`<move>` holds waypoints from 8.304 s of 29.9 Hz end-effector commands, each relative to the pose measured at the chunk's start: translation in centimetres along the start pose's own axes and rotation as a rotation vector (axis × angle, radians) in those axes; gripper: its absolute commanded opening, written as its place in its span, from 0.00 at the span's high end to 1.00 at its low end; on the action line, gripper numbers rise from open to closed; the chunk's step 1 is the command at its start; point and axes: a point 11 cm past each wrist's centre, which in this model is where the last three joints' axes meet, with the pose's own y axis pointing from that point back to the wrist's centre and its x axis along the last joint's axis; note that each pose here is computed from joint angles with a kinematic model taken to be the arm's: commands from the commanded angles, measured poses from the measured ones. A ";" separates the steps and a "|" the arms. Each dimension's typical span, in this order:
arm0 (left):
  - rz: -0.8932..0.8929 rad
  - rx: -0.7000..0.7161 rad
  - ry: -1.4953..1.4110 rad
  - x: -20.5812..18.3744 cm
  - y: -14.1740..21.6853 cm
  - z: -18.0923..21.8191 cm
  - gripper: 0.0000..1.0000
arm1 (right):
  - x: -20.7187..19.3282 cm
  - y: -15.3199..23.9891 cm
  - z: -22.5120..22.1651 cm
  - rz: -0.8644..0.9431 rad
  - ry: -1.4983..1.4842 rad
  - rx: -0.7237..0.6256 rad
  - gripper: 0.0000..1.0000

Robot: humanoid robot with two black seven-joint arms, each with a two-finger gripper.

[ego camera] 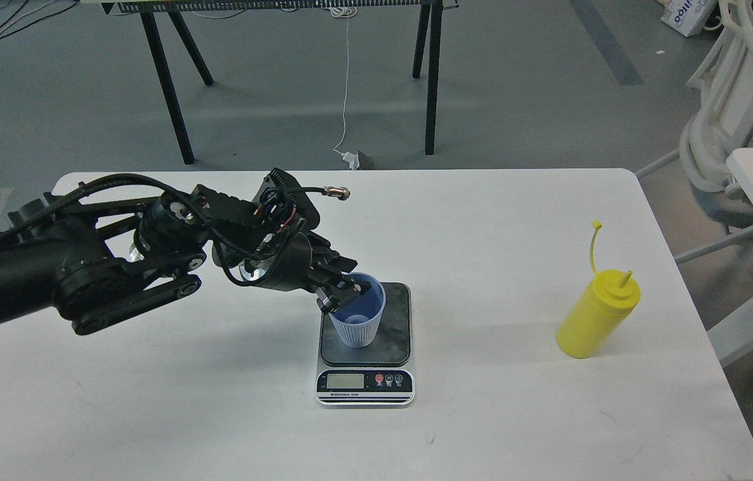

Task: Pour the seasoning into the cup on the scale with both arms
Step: 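Withdraw the left gripper up and away from the cup, then reach the right gripper to the yellow squeeze bottle and grasp it, then lift the yellow bottle and tip it nozzle-down above the cup, then lower the inverted bottle over the cup and squeeze seasoning in, then raise the bottle and turn it upright with the right gripper, then lower the yellow bottle back onto the table and release it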

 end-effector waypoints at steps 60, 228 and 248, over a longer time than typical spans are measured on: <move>1.653 -0.629 2.016 0.1 14.6 -18.8 0.00 | 2.1 21.5 19.7 0.075 -0.220 -0.572 0.02; 1.576 -0.580 1.968 -0.6 17.9 -19.3 0.00 | -15.3 7.3 22.4 -0.580 0.146 -0.642 0.74; 1.568 -0.564 1.970 -0.9 17.8 -19.3 0.00 | -4.4 15.1 26.4 -0.109 -0.211 -0.633 0.71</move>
